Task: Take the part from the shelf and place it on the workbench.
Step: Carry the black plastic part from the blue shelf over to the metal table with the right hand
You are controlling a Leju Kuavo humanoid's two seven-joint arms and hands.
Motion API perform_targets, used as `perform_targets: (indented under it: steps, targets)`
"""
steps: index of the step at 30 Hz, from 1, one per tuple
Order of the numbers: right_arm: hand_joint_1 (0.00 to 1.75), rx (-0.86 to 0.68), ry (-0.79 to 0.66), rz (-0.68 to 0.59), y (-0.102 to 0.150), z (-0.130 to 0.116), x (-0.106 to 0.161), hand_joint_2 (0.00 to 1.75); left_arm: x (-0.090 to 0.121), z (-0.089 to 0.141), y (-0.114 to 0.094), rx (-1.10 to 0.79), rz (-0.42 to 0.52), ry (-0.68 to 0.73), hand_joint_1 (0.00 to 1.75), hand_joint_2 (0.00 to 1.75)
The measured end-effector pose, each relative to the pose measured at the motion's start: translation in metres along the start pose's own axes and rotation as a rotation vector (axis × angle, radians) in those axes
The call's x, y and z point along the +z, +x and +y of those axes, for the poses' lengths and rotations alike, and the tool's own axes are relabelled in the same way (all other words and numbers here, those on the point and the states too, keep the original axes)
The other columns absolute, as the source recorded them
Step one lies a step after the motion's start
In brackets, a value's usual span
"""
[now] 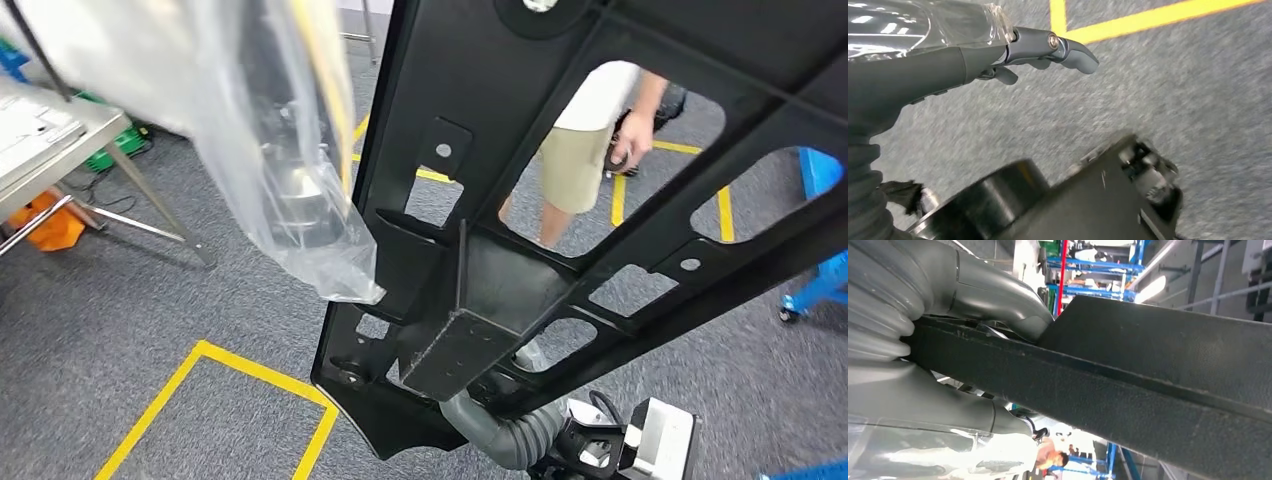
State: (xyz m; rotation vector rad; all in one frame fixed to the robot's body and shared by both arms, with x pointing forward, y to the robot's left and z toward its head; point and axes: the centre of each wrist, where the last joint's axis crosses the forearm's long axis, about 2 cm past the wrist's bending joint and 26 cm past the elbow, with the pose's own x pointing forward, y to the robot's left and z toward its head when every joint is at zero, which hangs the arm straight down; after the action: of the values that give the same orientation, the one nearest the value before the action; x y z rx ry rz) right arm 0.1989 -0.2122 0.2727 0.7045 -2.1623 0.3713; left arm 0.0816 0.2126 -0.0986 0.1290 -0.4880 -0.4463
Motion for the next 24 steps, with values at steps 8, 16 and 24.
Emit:
perform_targets:
  steps: [8, 16, 24]
  targets:
    - [1.75, 0.02, -0.007, -0.003, 0.0008, -0.0015, 0.0, 1.75, 0.0001, 0.0026, -0.004, -0.006, 0.011, 0.004, 0.0, 1.75]
    - [1.75, 0.025, -0.011, 0.004, 0.0004, -0.0011, 0.0013, 1.75, 0.0008, 0.0016, -0.0059, -0.007, 0.016, -0.001, 0.0, 1.75]
    - [1.75, 0.032, -0.013, -0.002, 0.0016, -0.0013, 0.0006, 1.75, -0.0011, 0.0065, -0.0039, -0.008, 0.013, 0.009, 0.0, 1.75]
